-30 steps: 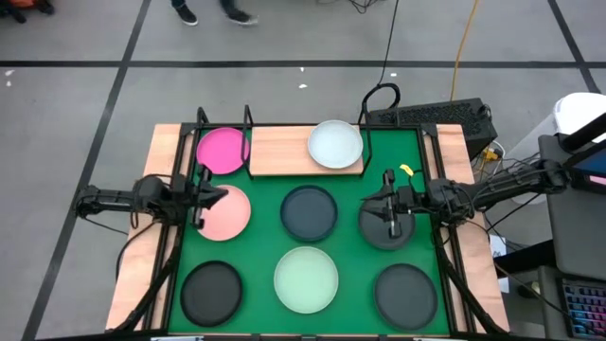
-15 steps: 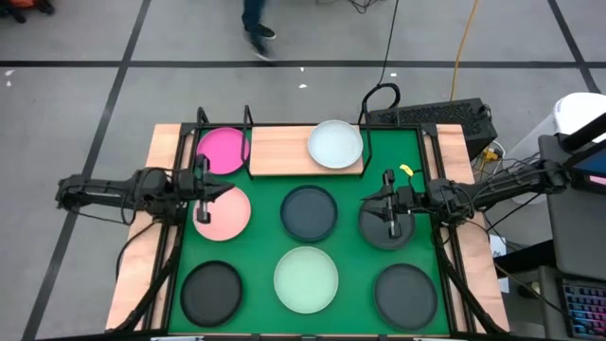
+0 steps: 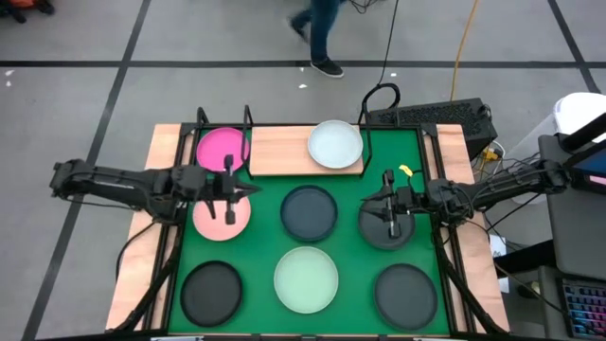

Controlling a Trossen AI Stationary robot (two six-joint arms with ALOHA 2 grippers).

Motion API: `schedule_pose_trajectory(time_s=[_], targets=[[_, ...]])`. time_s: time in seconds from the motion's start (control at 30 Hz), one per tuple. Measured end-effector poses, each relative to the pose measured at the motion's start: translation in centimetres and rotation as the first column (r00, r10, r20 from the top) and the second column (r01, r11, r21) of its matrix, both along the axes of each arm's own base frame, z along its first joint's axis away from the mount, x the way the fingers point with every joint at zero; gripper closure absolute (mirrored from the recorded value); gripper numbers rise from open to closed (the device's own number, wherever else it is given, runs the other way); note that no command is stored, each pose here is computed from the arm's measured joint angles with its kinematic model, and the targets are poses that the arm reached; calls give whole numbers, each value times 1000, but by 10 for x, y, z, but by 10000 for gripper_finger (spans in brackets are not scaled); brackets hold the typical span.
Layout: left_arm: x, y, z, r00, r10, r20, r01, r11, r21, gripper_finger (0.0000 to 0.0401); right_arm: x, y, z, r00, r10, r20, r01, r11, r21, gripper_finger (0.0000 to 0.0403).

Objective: Place and stack plates onto a shelf
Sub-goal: Stack the dark blue plate on top of the white plate on the shelf

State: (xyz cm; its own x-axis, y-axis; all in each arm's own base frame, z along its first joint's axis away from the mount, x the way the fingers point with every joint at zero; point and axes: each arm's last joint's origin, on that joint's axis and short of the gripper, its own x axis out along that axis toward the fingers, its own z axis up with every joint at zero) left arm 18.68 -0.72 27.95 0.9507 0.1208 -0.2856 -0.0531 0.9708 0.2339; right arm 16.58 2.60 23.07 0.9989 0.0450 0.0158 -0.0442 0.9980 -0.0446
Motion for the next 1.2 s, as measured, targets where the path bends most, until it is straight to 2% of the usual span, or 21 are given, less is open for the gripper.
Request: schedule_pose_trajectory(time_s=[0.63,0.8,0.97,1.2], targets=[[19,-4,-17,995,-20,-95,24,999,34,395,0,0,0,1000,0,-3,0,1000,1,305],[24,-10,-6,989,-33,-146,40,998,47,395,0,0,0,1000,0,-2,0,1000,0,305],[33,-16,-4,955,-10,-296,30,998,61,395,0,0,0,1000,-3,-1,3,1000,-2,305],[56,-21,-36,876,-13,-483,46,997,56,395,0,0,0,1000,-4,-4,4,1000,-1,305]])
